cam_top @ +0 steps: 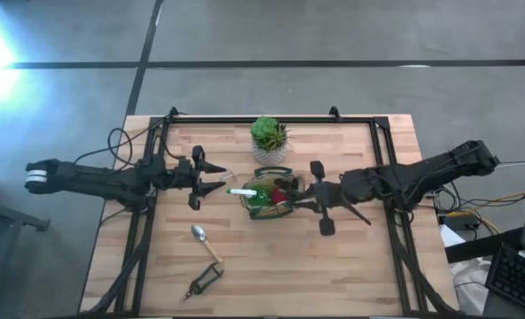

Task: Pick & Place Garden tools in Gardening bag
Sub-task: Put the right green shear scissors into the gardening bag

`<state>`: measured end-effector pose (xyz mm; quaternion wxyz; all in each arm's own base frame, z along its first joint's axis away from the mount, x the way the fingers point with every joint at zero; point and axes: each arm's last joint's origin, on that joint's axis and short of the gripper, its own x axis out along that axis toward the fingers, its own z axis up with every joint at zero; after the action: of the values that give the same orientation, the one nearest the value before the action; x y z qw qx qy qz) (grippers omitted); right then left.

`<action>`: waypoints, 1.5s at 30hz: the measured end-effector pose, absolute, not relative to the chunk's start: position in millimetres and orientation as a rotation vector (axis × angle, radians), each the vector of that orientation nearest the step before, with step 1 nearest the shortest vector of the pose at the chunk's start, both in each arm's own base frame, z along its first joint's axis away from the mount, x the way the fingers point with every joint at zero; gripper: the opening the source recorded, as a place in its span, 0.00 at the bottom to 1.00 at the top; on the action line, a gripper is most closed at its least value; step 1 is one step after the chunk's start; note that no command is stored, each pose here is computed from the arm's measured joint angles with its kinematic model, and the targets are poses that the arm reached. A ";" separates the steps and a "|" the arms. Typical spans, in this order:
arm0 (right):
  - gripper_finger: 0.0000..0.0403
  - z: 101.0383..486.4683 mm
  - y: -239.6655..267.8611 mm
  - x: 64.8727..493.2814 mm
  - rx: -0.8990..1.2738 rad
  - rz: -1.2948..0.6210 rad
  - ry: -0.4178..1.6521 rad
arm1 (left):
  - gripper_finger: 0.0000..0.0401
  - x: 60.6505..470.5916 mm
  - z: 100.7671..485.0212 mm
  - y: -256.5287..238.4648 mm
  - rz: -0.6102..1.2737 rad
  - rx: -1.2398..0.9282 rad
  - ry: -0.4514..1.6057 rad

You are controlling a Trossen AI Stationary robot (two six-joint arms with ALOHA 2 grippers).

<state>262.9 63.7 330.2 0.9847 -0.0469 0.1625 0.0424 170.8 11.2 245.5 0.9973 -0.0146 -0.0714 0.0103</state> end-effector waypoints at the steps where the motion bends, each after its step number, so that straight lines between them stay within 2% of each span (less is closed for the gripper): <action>1: 0.04 330.2 62.6 263.1 -0.097 0.097 0.327 | 0.49 170.8 245.5 11.3 0.021 -0.029 -0.143; 12: 0.04 315.5 48.2 267.9 -0.224 0.104 0.390 | 0.49 170.9 244.9 11.2 0.021 -0.030 -0.137; 17: 0.04 306.7 35.2 281.8 -0.184 0.152 0.395 | 0.49 171.0 244.5 11.2 0.021 -0.030 -0.133; 22: 0.04 292.9 18.9 298.1 -0.144 0.097 0.419 | 0.49 171.0 244.5 11.3 0.021 -0.030 -0.132; 29: 0.04 280.4 8.1 318.3 -0.097 0.124 0.376 | 0.49 171.0 244.5 11.2 0.021 -0.030 -0.133; 41: 0.04 270.9 7.8 321.0 -0.059 0.106 0.410 | 0.49 171.0 244.3 11.3 0.021 -0.030 -0.130; 45: 0.04 265.6 4.4 319.7 -0.039 0.031 0.427 | 0.49 170.9 244.3 11.3 0.021 -0.030 -0.130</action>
<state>319.7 4.4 265.6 0.9770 -0.0193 0.2120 0.0156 170.9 11.3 244.3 0.9977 -0.0149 -0.0651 0.0105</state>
